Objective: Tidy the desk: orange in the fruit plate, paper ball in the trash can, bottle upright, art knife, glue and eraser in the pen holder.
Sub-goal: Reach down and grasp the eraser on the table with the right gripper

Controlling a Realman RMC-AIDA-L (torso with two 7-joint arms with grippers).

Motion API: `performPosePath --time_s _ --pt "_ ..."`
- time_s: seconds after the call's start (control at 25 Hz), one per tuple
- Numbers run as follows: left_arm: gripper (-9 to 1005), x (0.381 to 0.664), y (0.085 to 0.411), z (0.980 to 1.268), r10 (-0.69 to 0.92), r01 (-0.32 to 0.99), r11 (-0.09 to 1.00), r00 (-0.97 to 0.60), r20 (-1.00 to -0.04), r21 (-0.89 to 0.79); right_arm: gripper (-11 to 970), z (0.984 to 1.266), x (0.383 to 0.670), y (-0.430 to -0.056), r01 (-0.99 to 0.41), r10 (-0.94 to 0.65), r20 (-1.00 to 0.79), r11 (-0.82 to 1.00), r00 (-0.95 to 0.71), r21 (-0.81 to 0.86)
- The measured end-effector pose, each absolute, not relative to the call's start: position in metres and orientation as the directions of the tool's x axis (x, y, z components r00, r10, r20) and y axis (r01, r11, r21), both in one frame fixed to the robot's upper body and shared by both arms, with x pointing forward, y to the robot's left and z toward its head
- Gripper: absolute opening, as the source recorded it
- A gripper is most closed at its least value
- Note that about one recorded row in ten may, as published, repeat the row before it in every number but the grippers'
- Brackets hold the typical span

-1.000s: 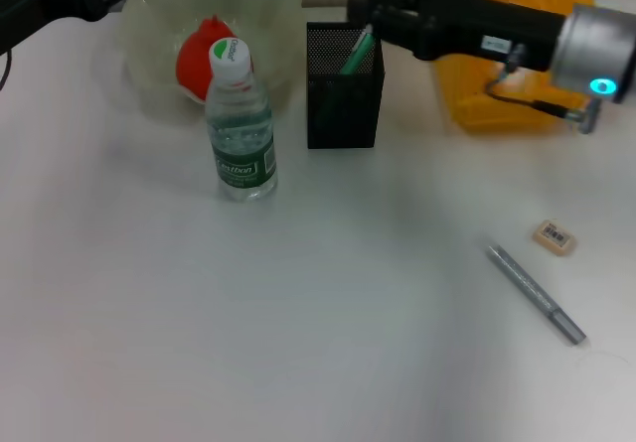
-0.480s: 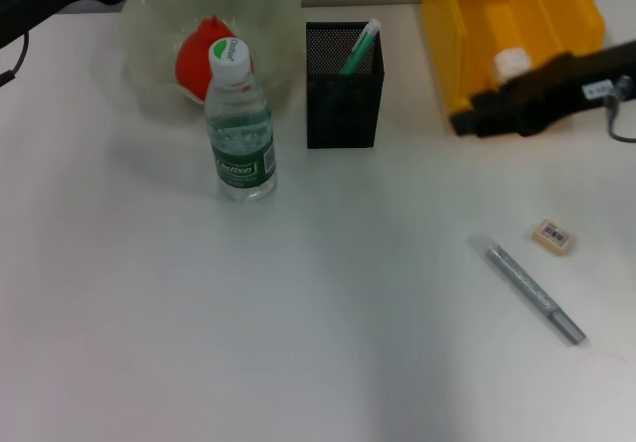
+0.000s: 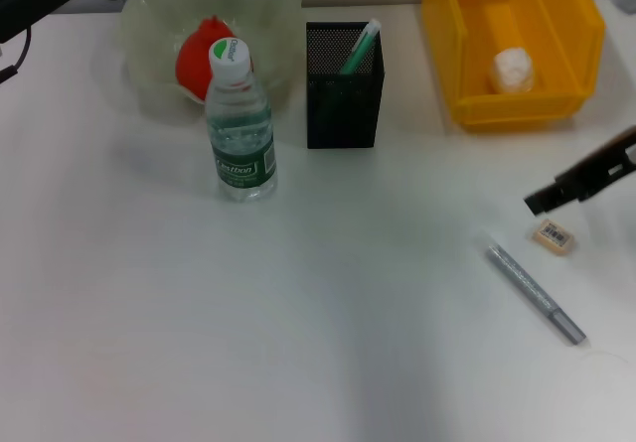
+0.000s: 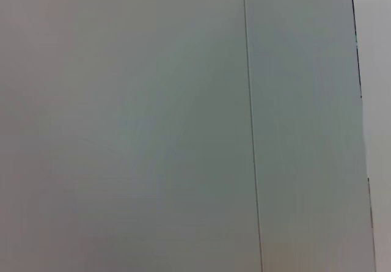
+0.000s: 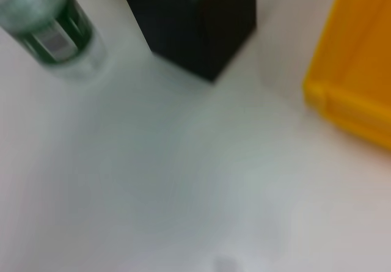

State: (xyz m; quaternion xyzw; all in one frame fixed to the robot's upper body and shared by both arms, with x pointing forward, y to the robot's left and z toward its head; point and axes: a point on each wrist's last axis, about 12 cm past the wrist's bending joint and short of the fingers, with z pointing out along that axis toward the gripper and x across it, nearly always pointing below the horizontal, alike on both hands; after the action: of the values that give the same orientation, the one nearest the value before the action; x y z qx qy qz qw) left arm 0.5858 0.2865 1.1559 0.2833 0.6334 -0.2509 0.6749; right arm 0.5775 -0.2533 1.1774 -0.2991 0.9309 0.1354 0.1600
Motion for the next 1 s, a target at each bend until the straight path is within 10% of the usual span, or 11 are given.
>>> performPosePath --time_s 1.0 --pt "698 0.581 0.288 1.151 0.010 0.699 0.714 0.056 -0.998 0.046 506 1.132 0.589 -0.237 -0.613 -0.589 -0.225 0.789 -0.776 0.048"
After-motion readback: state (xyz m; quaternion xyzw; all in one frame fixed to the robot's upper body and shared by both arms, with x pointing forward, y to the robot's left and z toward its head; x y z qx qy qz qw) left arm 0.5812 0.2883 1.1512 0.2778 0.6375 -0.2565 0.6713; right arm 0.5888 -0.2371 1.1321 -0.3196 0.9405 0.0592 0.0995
